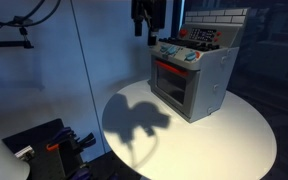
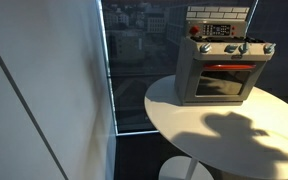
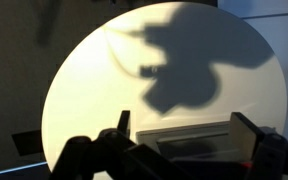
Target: Turn the far right switch on the oven to the right
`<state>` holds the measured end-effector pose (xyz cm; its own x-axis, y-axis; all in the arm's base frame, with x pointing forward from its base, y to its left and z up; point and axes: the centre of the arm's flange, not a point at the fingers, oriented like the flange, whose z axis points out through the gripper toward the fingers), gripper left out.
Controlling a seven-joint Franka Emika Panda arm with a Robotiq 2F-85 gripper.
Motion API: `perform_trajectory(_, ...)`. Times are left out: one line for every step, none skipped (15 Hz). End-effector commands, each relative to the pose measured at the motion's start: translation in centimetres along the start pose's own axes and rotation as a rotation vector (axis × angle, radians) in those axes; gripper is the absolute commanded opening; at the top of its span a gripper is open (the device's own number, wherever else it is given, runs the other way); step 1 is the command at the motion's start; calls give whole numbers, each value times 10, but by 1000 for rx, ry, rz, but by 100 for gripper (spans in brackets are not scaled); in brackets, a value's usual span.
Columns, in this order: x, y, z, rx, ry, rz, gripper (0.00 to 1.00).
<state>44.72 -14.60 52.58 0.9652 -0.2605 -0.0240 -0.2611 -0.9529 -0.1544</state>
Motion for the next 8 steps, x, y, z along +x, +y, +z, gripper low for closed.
perform_trajectory(-17,-4,-5,-50,-24,-2,100)
perform_trajectory(-17,-4,-5,-58,-28,-7,100)
perform_trajectory(-17,-4,-3,-57,-42,-17,100)
perform_trajectory(-8,-1,0,-39,-25,-19,100)
perform_trajectory(-8,-2,0,-40,-29,-20,100)
perform_trajectory(-8,-2,0,-40,-30,-20,100)
perform_trajectory(-7,-2,1,-40,-31,-20,100)
perform_trajectory(-7,-2,1,-40,-32,-20,100)
